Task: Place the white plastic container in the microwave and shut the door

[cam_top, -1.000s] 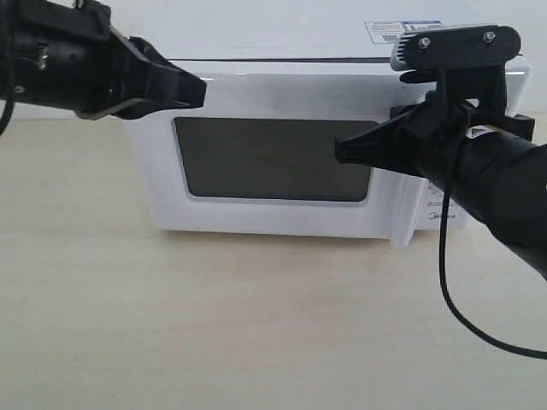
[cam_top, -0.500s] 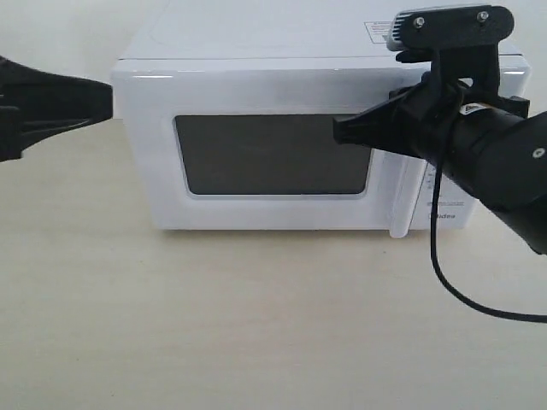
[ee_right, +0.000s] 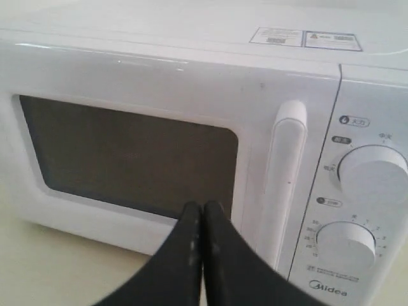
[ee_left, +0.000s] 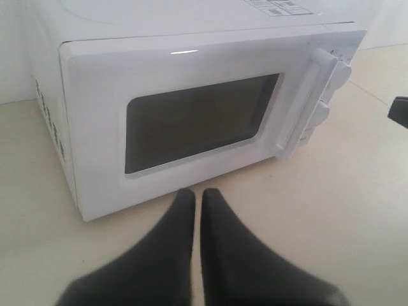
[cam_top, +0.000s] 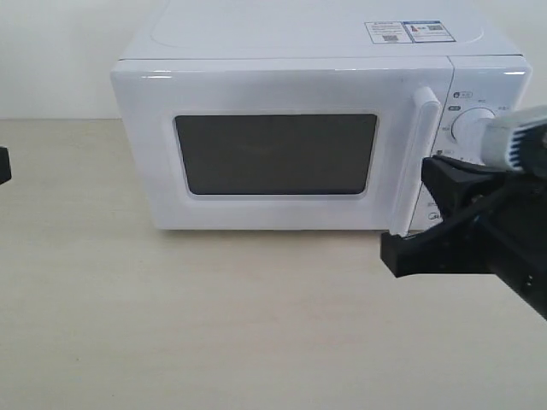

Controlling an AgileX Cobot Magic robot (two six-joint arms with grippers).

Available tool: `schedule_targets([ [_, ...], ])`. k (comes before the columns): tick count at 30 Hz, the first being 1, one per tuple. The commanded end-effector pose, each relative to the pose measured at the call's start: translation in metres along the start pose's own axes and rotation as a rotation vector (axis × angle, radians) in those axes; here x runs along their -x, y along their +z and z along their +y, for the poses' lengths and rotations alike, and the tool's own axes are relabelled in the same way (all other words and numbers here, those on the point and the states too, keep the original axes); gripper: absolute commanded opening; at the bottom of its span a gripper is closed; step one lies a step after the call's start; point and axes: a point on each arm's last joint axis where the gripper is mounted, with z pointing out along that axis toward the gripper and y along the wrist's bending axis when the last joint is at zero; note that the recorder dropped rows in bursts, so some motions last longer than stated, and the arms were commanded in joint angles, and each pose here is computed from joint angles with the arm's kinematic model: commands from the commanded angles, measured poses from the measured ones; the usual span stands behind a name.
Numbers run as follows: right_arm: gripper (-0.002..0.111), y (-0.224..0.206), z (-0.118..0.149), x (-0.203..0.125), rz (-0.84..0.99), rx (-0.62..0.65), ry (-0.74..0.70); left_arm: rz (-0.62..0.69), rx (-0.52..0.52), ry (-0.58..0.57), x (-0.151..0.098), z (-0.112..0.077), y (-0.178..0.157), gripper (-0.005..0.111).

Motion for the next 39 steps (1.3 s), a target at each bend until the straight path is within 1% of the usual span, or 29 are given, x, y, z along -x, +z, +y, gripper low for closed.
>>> schedule_targets([
  [1, 0.0, -0.01, -0.008, -0.004, -0.018, -0.01, 0.006, -0.011, 0.011, 0.015, 0.0, 0.001, -0.001, 0.004],
  [29, 0.0, -0.01, -0.01, -0.003, -0.034, -0.02, 0.023, -0.013, 0.011, 0.013, 0.0, 0.001, -0.001, 0.004],
  [33, 0.0, -0.016, -0.026, 0.009, -0.101, -0.082, 0.094, -0.013, 0.011, 0.013, 0.0, 0.001, -0.001, 0.004],
  [37, 0.0, -0.025, -0.049, 0.02, -0.144, -0.135, 0.18, -0.013, 0.011, 0.013, 0.0, 0.001, -0.001, 0.004],
  [39, 0.0, -0.031, -0.064, 0.024, -0.173, -0.202, 0.226, -0.013, 0.011, 0.013, 0.0, 0.001, -0.001, 0.004],
])
